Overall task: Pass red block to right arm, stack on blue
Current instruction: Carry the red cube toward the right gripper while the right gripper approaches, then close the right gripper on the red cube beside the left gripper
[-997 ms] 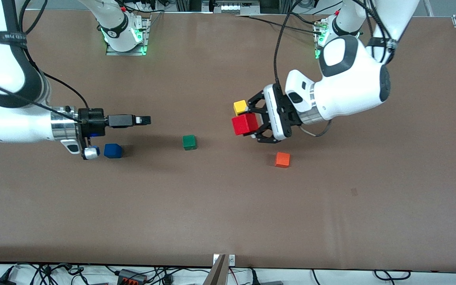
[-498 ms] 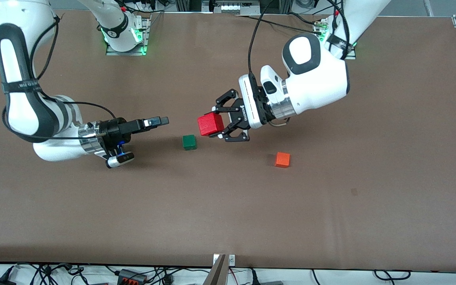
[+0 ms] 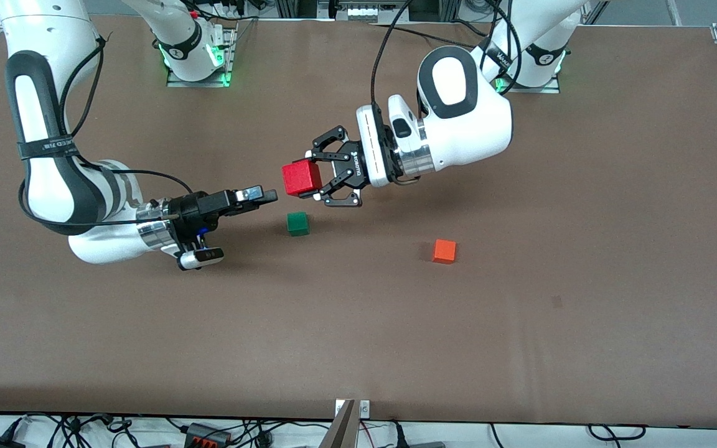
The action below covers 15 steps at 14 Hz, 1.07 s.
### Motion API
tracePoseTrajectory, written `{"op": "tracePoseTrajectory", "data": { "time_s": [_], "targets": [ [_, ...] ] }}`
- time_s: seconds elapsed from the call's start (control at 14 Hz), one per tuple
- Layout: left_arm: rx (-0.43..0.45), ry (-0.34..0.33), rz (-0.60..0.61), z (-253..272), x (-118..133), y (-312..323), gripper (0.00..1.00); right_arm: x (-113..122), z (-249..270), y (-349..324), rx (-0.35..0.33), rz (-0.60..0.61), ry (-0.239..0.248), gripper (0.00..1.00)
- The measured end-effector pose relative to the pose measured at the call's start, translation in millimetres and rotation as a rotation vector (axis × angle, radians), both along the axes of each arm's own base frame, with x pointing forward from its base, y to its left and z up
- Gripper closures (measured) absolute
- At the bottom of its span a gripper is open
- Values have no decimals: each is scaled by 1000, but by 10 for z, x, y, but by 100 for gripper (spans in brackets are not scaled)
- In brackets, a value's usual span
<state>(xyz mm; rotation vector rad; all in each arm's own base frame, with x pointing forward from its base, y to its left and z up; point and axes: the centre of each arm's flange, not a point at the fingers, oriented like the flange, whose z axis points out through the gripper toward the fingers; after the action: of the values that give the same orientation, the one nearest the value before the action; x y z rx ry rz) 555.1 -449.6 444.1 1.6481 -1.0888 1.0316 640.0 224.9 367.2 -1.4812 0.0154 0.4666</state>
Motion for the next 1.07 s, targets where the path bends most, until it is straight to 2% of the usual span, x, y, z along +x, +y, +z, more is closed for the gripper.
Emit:
{"op": "tracePoseTrajectory", "data": {
  "time_s": [0.21,0.71,1.07],
  "targets": [
    [2,1,-3,-41,1,-12,44,-27,38,139,20,8,0,0],
    [2,-3,-3,-38,5,-10,44,-105,-12,352,20,39,13,0],
    [3,-5,5,-33,30,16,44,-86,-94,427,69,16,50,7]
  ]
}}
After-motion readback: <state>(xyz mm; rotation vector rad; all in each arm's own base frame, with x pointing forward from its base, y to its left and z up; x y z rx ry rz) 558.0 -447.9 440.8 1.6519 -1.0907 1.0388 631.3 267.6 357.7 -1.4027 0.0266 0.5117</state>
